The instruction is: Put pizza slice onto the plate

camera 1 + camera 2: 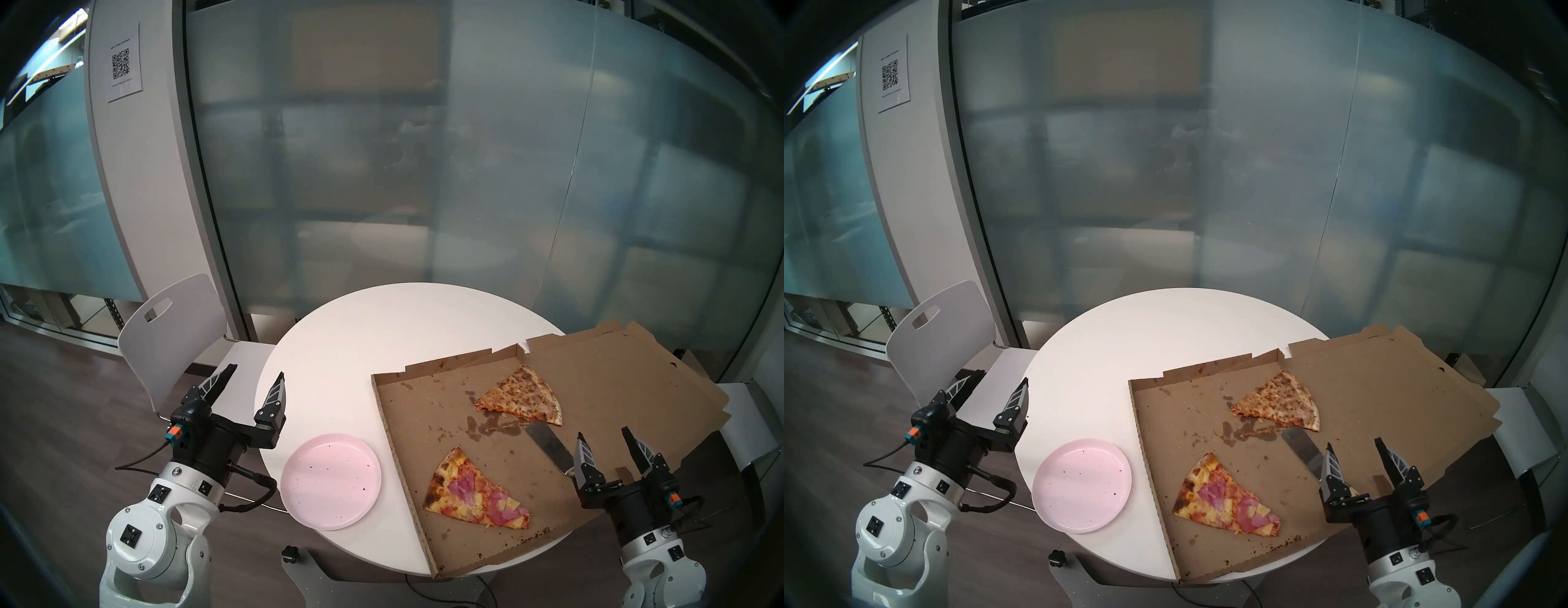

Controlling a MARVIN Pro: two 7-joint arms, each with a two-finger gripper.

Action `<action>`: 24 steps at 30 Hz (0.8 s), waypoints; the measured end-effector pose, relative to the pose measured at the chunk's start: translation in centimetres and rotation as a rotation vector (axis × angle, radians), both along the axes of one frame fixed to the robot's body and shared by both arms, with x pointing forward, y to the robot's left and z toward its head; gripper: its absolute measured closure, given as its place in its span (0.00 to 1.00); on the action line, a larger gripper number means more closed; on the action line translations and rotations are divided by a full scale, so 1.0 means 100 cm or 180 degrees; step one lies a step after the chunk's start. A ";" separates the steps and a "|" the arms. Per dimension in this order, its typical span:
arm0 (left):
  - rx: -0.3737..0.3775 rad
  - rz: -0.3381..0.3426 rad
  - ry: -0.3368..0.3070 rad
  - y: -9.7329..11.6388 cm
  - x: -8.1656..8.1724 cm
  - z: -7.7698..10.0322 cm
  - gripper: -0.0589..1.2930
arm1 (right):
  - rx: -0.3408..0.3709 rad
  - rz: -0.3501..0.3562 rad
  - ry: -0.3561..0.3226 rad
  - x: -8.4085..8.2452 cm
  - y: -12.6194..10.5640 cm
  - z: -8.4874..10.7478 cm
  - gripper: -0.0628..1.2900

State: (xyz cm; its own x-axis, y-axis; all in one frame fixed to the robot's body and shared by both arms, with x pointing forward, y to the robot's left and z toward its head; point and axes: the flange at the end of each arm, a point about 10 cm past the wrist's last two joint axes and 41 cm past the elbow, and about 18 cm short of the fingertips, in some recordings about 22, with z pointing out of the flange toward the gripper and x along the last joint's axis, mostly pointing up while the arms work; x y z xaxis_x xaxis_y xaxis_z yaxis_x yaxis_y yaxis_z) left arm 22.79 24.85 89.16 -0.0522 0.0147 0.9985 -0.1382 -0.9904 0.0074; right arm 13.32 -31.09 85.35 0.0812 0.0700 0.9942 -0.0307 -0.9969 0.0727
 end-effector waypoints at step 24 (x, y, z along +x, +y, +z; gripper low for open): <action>0.0000 0.0000 0.0003 0.000 0.000 0.000 0.06 | 0.0177 0.0470 0.0700 -0.054 -0.045 -0.017 0.05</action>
